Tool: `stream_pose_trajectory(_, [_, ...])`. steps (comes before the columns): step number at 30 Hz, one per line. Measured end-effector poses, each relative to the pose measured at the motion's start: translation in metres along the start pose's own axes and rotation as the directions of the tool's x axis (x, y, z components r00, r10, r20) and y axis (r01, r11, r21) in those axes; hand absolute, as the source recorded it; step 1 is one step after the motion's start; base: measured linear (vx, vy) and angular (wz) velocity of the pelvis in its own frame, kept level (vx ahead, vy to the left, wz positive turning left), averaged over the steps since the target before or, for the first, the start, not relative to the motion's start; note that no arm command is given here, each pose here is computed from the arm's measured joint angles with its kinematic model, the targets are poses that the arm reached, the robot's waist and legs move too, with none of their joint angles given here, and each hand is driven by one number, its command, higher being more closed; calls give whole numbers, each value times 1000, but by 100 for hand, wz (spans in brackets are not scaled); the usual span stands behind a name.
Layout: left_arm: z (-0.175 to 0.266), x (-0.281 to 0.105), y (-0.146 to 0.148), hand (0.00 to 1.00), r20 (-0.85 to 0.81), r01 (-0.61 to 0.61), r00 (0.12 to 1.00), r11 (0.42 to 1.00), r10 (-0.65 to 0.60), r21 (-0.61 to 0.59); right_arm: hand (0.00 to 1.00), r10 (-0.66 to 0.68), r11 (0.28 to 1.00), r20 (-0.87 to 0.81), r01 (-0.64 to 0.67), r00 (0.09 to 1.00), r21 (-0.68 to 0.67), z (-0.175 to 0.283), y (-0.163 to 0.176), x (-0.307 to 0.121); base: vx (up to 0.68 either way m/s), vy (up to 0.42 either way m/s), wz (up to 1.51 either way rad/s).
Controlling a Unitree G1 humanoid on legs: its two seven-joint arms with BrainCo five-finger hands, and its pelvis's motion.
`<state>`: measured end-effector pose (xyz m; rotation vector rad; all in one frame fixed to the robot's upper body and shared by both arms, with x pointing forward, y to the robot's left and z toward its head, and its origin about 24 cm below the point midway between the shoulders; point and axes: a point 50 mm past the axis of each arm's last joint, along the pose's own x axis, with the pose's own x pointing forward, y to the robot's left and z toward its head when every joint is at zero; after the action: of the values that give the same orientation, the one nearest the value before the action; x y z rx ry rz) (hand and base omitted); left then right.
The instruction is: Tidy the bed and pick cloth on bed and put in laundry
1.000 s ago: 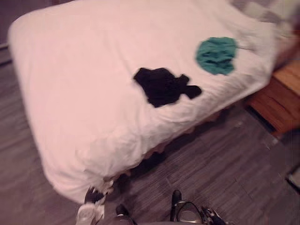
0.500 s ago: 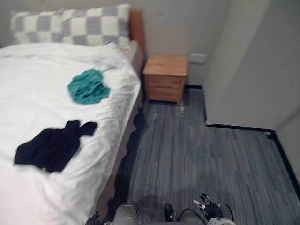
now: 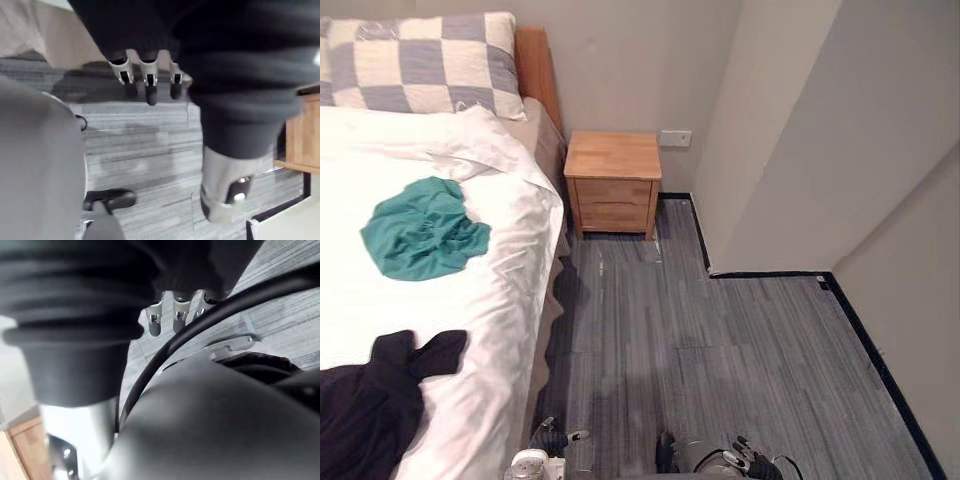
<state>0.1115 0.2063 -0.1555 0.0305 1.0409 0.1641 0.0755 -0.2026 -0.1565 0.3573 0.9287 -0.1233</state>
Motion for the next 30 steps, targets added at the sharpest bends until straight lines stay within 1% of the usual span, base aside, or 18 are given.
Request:
stream_pose_trajectory(2, [-6, 0, 1, 0, -43, -15, 999, 996, 11, -92, 0, -22, 1000, 42, 22, 999, 3, 10, -5, 0, 453, -325, 2])
stream_pose_trajectory(4, [-2, 1, -6, 0, -32, 26, 999, 994, -30, -109, 0, -30, 999, 79, 31, 996, -10, 27, -6, 5, 378, -259, 12])
stream_pose_trajectory(7, [-3, 0, -15, 0, -32, 38, 999, 989, -43, -141, 0, -28, 1000, 68, 29, 997, -3, 32, -4, 6, 419, -295, 52])
stream_pose_trajectory(8, [-1, 0, -15, 0, -18, 35, 999, 986, -38, -161, 0, -31, 999, 58, 32, 998, -5, 31, -6, 6, 283, -187, 52])
stream_pose_trajectory(12, [4, -2, -13, 0, 43, 25, 999, 983, -17, -180, 0, -12, 1000, 33, 13, 999, -28, 34, -4, 9, 421, -185, 17])
stream_pose_trajectory(13, [5, -2, -14, 0, 59, 26, 998, 981, -15, -193, 0, 4, 998, 33, -2, 999, -62, 38, -2, 12, 251, -74, -8])
stream_pose_trajectory(16, [3, -5, -13, 0, 76, 28, 997, 979, -12, -203, 0, 36, 994, 45, -31, 998, -106, 45, 9, 18, 313, 0, -17])
stream_pose_trajectory(18, [2, -5, -11, 0, 81, 22, 997, 974, -4, -224, 0, 53, 994, 35, -49, 998, -98, 39, 16, 19, 472, 51, 13])
stream_pose_trajectory(20, [8, -3, -12, 0, 88, 39, 996, 983, -23, -181, 0, 59, 994, 58, -54, 997, -92, 40, 21, 19, 629, 97, 113])
stream_pose_trajectory(21, [12, -2, -17, 0, 92, 51, 995, 982, -35, -184, 0, 48, 994, 80, -39, 996, -105, 44, 17, 18, 479, 111, 134])
stream_pose_trajectory(23, [9, -2, -17, 0, 69, 48, 997, 983, -36, -175, 0, 42, 992, 104, -29, 994, -124, 51, 13, 19, 418, 127, 95])
stream_pose_trajectory(24, [8, -2, -14, 0, 50, 35, 998, 985, -27, -170, 0, 57, 990, 134, -39, 989, -133, 59, 17, 21, 472, 118, 122])
stream_pose_trajectory(26, [7, -1, -6, 0, 22, 24, 1000, 995, -21, -102, 0, 80, 988, 185, -54, 979, -142, 66, 22, 21, 583, 20, 172])
stream_pose_trajectory(27, [7, -1, -5, 0, 20, 26, 1000, 997, -24, -78, 0, 79, 989, 191, -52, 978, -138, 66, 21, 20, 639, -129, 193])
stream_pose_trajectory(28, [6, -1, -4, 0, 15, 30, 999, 999, -30, -37, 0, 69, 993, 207, -47, 976, -106, 66, 20, 20, 460, -208, 179])
stream_pose_trajectory(30, [6, -1, -2, 0, 18, 30, 999, 999, -29, -15, 0, 51, 997, 239, -35, 970, -71, 70, 19, 18, 467, -278, 162])
